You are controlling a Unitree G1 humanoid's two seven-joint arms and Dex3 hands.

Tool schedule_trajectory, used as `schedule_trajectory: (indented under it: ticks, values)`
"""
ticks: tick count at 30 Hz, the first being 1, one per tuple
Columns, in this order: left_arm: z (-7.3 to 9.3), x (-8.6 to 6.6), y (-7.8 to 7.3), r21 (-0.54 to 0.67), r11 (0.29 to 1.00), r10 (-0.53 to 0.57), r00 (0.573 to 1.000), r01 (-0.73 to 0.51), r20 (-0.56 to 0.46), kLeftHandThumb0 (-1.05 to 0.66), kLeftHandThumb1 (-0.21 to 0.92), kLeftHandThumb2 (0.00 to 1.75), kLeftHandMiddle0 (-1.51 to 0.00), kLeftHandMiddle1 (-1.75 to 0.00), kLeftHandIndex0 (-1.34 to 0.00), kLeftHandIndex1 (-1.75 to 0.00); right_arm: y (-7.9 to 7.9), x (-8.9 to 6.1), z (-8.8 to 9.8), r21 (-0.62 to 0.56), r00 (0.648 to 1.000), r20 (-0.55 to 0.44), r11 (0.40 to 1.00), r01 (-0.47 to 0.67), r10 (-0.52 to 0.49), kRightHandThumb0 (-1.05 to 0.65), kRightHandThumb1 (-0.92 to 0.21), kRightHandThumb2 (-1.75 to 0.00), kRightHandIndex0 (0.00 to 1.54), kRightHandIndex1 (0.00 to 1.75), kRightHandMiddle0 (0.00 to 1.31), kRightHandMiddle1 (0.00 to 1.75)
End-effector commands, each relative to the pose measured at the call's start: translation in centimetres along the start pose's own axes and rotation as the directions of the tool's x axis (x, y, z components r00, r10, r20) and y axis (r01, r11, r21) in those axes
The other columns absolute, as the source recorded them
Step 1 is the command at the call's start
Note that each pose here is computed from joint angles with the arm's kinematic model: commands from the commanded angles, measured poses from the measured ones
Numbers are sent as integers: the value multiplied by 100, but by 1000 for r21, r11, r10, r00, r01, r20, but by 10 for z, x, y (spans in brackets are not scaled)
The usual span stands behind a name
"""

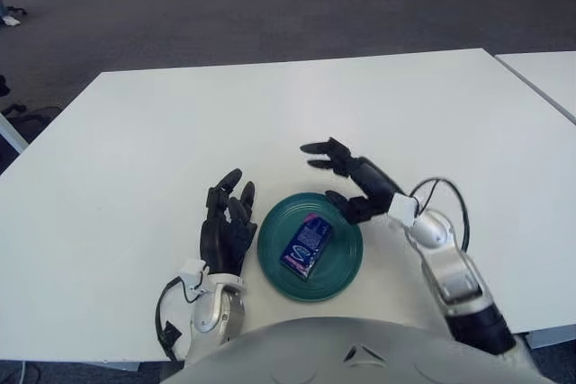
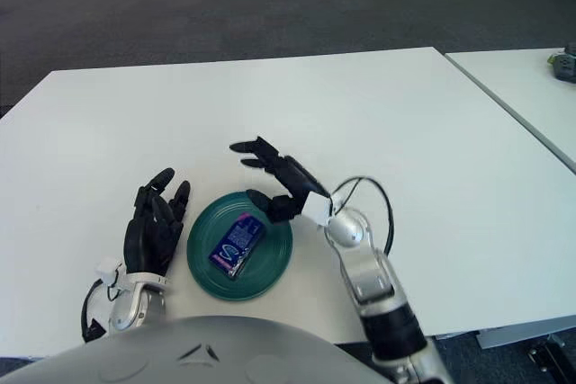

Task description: Put the gum into the plate.

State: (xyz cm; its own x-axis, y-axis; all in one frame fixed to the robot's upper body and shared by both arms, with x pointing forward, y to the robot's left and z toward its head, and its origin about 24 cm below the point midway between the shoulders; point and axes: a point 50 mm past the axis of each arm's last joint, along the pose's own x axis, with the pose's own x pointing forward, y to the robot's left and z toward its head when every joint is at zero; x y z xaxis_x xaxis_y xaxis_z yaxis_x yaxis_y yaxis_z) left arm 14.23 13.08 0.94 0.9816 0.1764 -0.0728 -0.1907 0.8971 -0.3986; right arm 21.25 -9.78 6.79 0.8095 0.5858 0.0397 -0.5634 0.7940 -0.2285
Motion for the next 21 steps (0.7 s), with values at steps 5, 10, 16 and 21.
schedule_trajectory:
  ticks: [5,10,16,21]
  values:
    - [5,-5,0,15,1000,-2,1000,2,25,-92,92,79,-57,-8,-17,-98,-16,-4,-12,241,983,-55,953,185,-177,-77,-92,-72,52,15,1,85]
    - [6,-6,-1,13,1000,-4,1000,4,22,-95,92,79,-59,-9,-23,-102,-26,-9,-20,349,967,-135,903,251,-217,-77,-92,-73,56,18,4,89]
    - [8,-8,-3,31,1000,-4,1000,3,20,-93,92,81,-60,-9,-24,-103,-27,-8,-24,421,947,-211,851,313,-244,-73,-92,-74,57,19,6,90]
    - [10,-10,-2,26,1000,-2,1000,1,13,-93,92,82,-60,-9,-22,-102,-30,-14,-29,421,927,-256,832,362,-273,-71,-92,-75,57,19,6,90]
